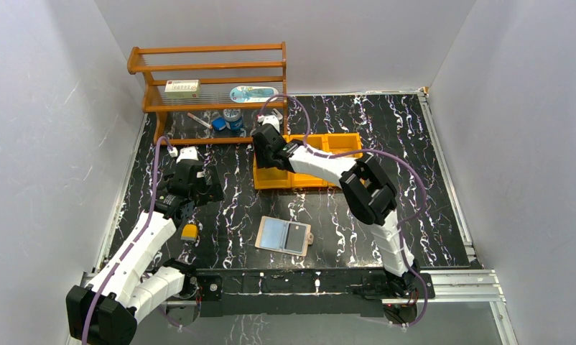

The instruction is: Take the credit cards out of the card holder

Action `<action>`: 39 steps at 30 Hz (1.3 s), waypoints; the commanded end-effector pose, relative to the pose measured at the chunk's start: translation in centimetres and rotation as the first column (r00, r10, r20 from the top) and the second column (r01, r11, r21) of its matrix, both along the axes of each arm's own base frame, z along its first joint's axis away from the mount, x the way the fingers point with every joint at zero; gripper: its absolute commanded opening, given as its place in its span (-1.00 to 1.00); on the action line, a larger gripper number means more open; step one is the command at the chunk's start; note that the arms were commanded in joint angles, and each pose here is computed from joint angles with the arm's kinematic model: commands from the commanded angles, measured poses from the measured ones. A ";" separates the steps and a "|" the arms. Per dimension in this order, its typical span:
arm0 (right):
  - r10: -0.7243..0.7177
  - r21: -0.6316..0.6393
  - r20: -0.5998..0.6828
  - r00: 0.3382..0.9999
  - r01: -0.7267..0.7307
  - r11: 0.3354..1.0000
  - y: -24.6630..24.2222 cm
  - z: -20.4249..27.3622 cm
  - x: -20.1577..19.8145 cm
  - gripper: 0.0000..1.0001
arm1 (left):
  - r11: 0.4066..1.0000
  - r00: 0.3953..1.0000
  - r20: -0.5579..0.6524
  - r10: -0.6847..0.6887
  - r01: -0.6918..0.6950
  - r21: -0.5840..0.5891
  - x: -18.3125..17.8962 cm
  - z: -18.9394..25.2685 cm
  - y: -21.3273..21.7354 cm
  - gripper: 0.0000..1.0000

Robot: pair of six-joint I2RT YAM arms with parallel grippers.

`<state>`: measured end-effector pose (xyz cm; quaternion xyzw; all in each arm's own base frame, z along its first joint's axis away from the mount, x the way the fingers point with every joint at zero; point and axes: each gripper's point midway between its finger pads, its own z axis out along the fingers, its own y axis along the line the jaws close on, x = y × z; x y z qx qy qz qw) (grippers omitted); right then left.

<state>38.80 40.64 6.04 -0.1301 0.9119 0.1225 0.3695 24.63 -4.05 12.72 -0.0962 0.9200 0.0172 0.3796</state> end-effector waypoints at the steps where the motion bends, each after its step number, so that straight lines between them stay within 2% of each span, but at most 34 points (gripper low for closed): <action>1: 0.022 0.152 0.108 0.994 -0.038 0.988 1.2 8.4 0.3 0.10 | 1.000 1.000 0.009 -0.007 0.006 0.006 0.1 0.7 0.1 0.97; 6: 0.051 0.188 0.103 0.993 -0.070 0.980 0.9 10.0 -1.0 0.10 | 1.000 1.000 0.006 -0.008 0.008 0.005 0.1 0.6 0.0 0.97; 10: 0.050 0.244 0.076 0.996 -0.067 0.968 -0.7 11.2 -3.6 0.12 | 1.000 1.000 0.010 -0.005 0.005 0.004 0.2 0.7 0.1 0.97; 19: 0.125 0.482 -0.113 0.986 -0.056 0.875 -3.7 10.2 -14.4 0.15 | 1.000 1.000 -0.002 -0.029 0.029 -0.010 0.2 0.7 -0.5 0.97; 23: 0.114 0.482 -0.167 0.979 -0.020 0.876 -4.9 8.6 -18.9 0.16 | 0.996 0.997 -0.012 -0.081 0.080 -0.047 0.2 0.6 -1.5 0.97; 28: 0.055 0.416 -0.206 0.977 0.037 0.909 -7.0 5.6 -22.1 0.17 | 0.979 0.983 -0.022 -0.181 0.178 -0.103 -0.2 0.7 -3.3 0.97; 33: 0.051 0.360 -0.251 0.967 0.044 0.932 -7.6 3.9 -24.1 0.17 | 0.906 0.942 0.018 -0.334 0.327 -0.270 -1.2 1.1 -7.2 0.92; 39: 0.008 0.271 -0.303 0.953 0.078 0.959 -9.1 1.7 -25.5 0.17 | 0.737 0.884 0.051 -0.465 0.418 -0.531 -3.0 1.9 -12.4 0.76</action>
